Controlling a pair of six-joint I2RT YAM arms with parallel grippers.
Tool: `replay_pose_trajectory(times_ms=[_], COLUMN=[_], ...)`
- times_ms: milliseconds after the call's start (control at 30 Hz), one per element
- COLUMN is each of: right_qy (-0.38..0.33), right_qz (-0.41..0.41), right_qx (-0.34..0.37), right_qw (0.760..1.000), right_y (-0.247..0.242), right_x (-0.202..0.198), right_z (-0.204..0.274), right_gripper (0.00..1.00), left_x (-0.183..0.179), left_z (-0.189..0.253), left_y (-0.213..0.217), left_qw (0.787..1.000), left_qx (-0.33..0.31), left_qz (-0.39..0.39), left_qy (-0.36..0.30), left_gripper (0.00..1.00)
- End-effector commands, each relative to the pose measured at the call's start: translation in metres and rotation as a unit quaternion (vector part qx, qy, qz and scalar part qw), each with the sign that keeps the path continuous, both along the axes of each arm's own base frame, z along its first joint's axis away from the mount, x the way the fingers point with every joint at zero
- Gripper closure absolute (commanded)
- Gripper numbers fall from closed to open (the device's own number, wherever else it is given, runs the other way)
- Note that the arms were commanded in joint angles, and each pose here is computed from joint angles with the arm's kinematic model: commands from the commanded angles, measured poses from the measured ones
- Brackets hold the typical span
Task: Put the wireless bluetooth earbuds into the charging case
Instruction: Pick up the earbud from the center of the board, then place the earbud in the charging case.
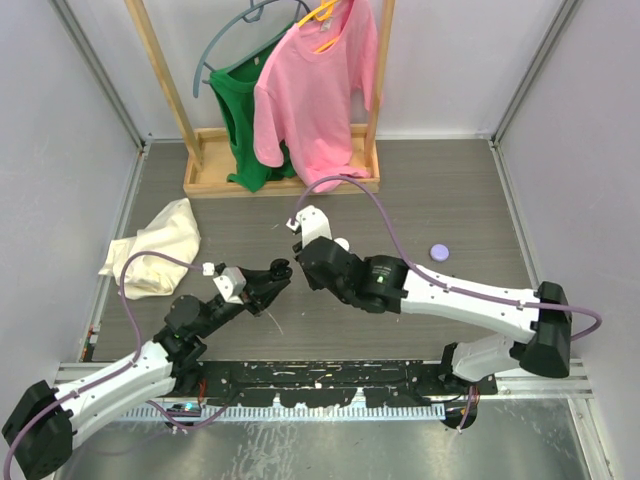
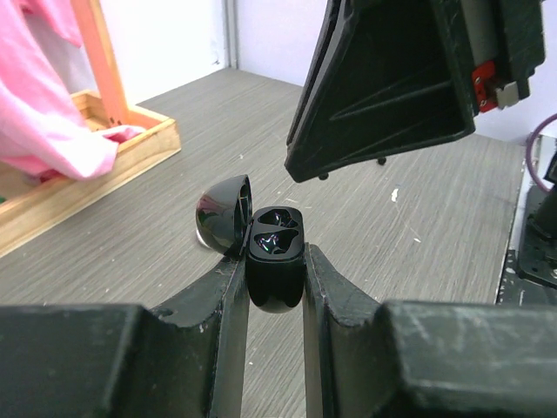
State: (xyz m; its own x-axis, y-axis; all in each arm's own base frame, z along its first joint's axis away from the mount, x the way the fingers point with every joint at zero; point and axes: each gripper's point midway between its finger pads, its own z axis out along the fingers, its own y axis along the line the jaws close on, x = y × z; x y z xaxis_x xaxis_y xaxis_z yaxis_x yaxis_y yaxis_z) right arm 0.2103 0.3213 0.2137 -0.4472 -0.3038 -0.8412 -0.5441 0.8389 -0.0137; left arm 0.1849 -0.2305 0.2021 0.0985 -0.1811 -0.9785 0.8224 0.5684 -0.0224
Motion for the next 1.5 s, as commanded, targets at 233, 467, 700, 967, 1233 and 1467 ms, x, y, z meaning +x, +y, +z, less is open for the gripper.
replay_pose_trajectory(times_ms=[233,467,700,967,1233,1467], right_qy=[-0.097,-0.115,-0.122,-0.12,-0.108,-0.102], right_qz=[0.025,0.079,0.105,0.118,0.118,0.118], right_qx=[0.149,0.235,0.285,0.311,0.309,0.303], right_qw=[0.984,0.962,0.945,0.935,0.937,0.94], right_y=[0.016,0.031,0.039,0.045,0.05,0.054], right_x=[-0.032,-0.055,-0.064,-0.069,-0.07,-0.07], right_z=[0.073,0.088,0.089,0.087,0.076,0.068], right_gripper=[0.79,0.79,0.79,0.8,0.8,0.79], left_x=[-0.022,-0.032,-0.039,-0.039,-0.038,-0.038], left_z=[0.031,0.034,0.036,0.036,0.037,0.039], left_y=[-0.006,-0.009,-0.013,-0.014,-0.011,-0.01], left_qw=[0.994,0.992,0.989,0.989,0.989,0.989], left_qx=[-0.033,-0.033,-0.035,-0.035,-0.04,-0.043], left_qz=[-0.053,-0.08,-0.103,-0.104,-0.096,-0.096], left_qy=[-0.084,-0.096,-0.104,-0.103,-0.104,-0.103], left_gripper=[1.0,1.0,1.0,1.0,1.0,1.0])
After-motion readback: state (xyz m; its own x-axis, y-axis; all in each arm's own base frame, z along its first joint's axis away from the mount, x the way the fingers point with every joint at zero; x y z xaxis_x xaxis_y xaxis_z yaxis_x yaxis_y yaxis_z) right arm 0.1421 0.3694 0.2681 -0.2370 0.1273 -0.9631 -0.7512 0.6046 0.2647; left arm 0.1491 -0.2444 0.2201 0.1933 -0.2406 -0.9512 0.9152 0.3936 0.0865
